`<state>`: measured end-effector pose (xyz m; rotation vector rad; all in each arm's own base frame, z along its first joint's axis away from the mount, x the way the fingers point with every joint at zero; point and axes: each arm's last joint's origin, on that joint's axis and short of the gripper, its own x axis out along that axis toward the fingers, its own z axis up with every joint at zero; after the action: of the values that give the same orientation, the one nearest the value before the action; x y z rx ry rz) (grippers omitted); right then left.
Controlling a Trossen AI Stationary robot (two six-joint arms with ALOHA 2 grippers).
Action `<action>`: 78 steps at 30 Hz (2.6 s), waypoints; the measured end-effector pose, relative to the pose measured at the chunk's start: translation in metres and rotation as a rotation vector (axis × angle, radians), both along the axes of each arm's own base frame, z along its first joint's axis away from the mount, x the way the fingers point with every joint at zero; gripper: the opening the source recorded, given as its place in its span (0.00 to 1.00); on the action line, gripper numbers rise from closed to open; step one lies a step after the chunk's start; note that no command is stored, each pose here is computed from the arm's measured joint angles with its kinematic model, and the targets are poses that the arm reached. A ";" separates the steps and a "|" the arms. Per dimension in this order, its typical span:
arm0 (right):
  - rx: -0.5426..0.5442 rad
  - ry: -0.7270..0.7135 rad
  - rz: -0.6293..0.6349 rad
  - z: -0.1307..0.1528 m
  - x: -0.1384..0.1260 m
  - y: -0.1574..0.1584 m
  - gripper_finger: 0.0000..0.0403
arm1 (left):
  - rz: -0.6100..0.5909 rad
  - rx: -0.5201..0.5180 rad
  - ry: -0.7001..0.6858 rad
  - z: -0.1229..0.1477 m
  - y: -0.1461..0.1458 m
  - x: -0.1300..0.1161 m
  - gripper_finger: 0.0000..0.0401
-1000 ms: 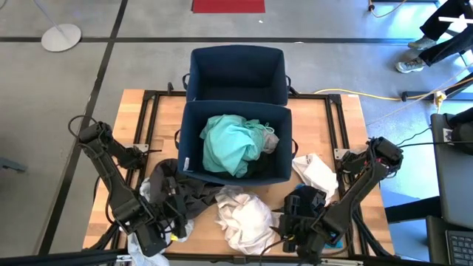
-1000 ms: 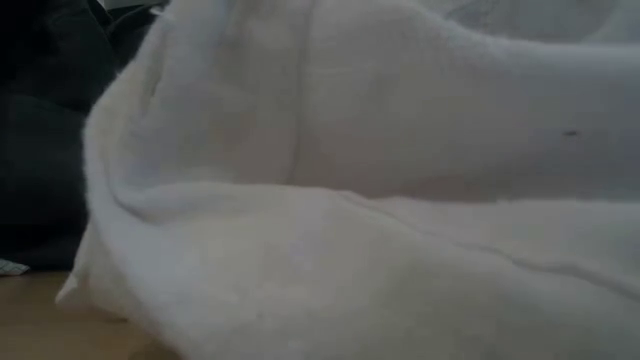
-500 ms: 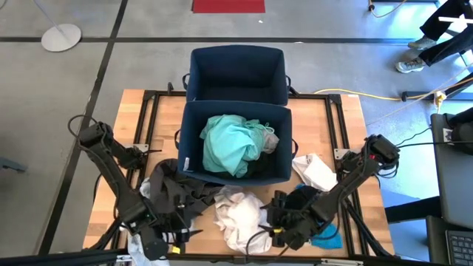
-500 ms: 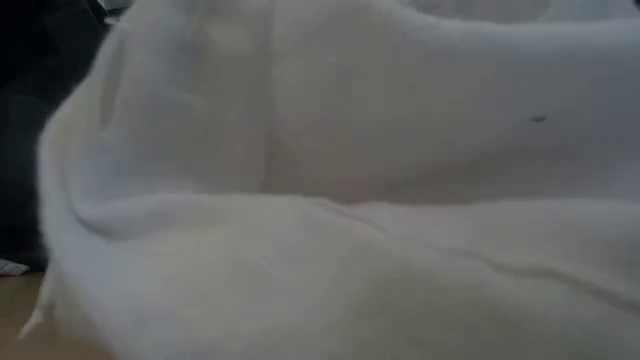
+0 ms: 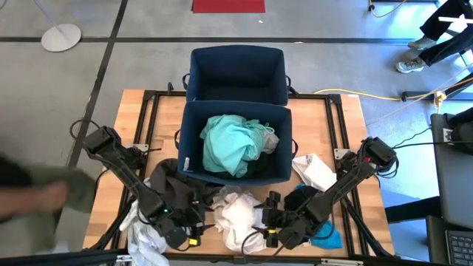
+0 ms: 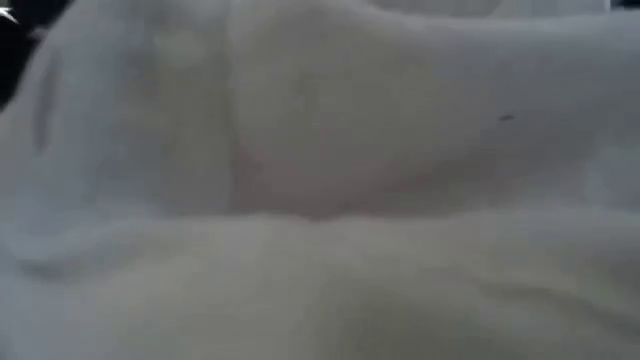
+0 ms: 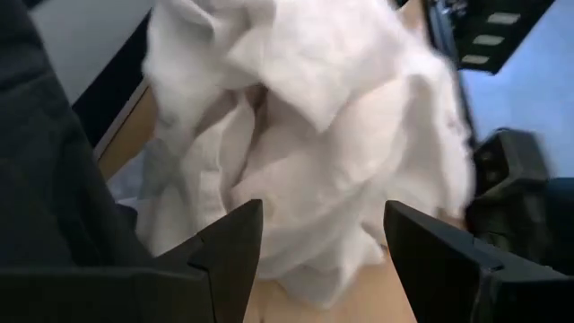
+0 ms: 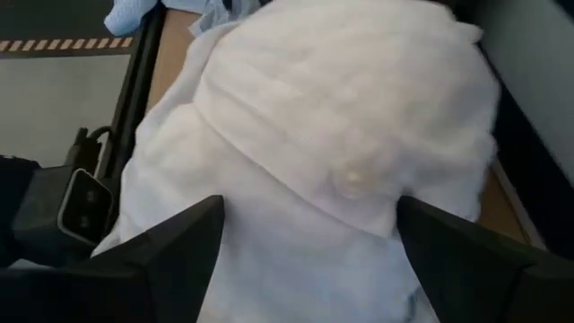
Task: Sort clothes
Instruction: Put the white shirt into the top blue laundry bin
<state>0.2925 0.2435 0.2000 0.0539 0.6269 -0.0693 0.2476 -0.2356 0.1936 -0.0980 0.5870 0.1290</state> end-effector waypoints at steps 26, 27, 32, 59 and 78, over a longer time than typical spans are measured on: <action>-0.061 -0.054 -0.015 -0.073 0.060 -0.017 0.82 | 0.070 0.031 0.018 -0.037 0.020 0.042 0.56; -0.062 -0.050 -0.018 -0.075 0.061 -0.019 0.82 | 0.065 0.032 0.014 -0.037 0.020 0.042 0.56; -0.057 -0.046 -0.027 -0.078 0.065 -0.024 0.70 | 0.055 0.029 0.008 -0.036 0.019 0.043 0.56; -0.136 -0.073 0.008 -0.057 0.043 -0.004 0.11 | -0.014 0.048 -0.047 -0.005 0.007 0.022 0.56; -0.223 -0.102 0.121 0.028 0.025 0.015 0.11 | 0.200 0.159 0.043 0.012 0.024 -0.034 0.56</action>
<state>0.3173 0.2584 0.2280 -0.1952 0.5164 -0.0188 0.2137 -0.2115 0.2053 0.0006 0.6074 0.3719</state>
